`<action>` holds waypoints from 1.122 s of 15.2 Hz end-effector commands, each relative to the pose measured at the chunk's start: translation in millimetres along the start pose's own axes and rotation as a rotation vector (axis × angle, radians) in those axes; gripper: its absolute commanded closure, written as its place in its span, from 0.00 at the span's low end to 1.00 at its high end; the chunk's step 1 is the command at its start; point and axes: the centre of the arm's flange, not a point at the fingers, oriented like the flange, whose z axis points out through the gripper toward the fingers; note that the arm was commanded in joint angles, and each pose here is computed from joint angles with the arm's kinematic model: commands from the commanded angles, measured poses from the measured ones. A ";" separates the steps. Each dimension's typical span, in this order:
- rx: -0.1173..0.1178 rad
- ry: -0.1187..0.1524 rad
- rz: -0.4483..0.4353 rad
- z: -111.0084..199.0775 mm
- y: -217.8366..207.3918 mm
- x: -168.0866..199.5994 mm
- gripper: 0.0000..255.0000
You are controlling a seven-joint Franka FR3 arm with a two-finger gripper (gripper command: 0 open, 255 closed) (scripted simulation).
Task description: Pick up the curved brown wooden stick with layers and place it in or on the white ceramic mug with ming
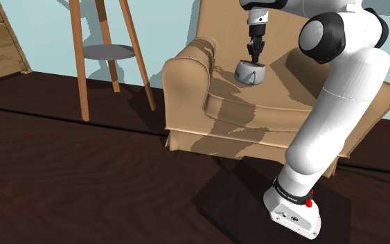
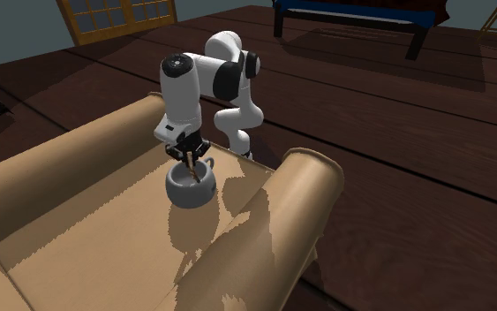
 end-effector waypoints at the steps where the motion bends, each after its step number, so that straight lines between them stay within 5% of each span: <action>1: 0.001 -0.001 -0.001 1.7 -0.6 0.5 1.00; 6: 0.001 -0.001 -0.001 1.7 -0.6 0.5 1.00; 7: 0.001 -0.001 -0.001 1.6 -0.6 0.9 0.00; 12: 0.001 -0.001 -0.001 1.7 -0.6 0.5 0.00; 17: 0.001 -0.001 -0.001 -48.3 -0.6 0.5 0.00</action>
